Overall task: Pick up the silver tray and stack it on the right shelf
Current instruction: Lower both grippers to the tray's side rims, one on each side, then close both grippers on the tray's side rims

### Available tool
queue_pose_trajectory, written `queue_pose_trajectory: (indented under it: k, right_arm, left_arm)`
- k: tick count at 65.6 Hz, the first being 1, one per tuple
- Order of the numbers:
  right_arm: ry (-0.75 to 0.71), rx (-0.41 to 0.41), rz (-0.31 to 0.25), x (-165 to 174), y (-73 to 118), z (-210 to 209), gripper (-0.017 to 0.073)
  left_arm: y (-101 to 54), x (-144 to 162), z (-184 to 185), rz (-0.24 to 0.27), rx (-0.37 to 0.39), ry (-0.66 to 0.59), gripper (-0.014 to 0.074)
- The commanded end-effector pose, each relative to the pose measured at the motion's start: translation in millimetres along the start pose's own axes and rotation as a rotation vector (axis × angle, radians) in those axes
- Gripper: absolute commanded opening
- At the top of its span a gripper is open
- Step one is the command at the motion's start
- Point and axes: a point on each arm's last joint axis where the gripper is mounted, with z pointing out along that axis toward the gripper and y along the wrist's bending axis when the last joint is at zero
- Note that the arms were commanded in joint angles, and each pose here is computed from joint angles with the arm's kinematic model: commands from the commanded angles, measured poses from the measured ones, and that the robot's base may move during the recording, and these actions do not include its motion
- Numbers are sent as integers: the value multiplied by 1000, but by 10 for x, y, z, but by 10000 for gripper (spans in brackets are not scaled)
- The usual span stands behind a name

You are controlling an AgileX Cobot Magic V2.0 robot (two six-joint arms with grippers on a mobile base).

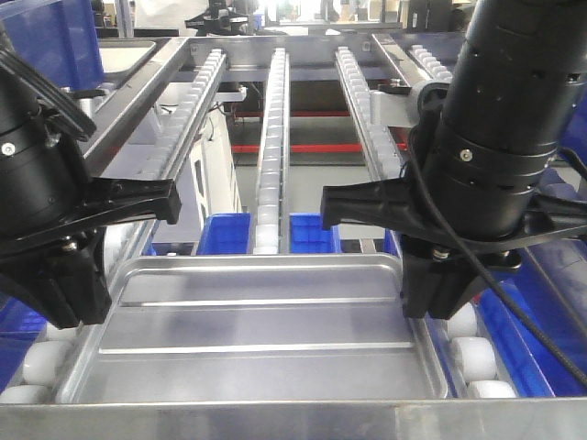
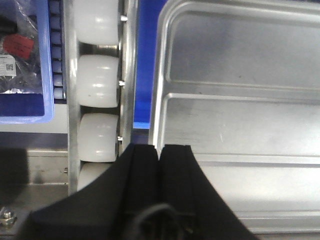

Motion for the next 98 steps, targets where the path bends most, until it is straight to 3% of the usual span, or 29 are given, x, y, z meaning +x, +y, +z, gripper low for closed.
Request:
queue_pose_trajectory:
  k: [1, 19, 26, 31, 37, 42, 62, 98]
  right_arm:
    - [-71, -43, -12, -91, 30, -163, 73]
    - [-59, -29, -12, -80, 17, -162, 74]
    - [-59, -30, -15, -81, 18, -162, 113]
    - [-61, -32, -25, -83, 20, -162, 185]
    - [-63, -33, -27, -84, 21, -162, 298]
    - [-65, -27, -35, -90, 17, -147, 370]
    - [-46, -12, -35, -90, 16, -16, 405]
    - [-32, -5, -39, -83, 25, 96, 405]
  left_arm:
    - [-55, -54, -125, -4, 39, -56, -91]
    - [-39, -65, -126, 25, 21, -69, -90]
    - [-30, -61, -125, 32, 11, -65, -77]
    - [-25, -55, -123, 31, 5, -57, 46]
    - [-35, -65, -118, 29, 15, -67, 260]
    - [-42, -71, -117, 27, 22, -73, 343]
    - [-46, -95, -34, 40, 16, -79, 279]
    - [-36, -84, 139, 55, -22, -36, 276]
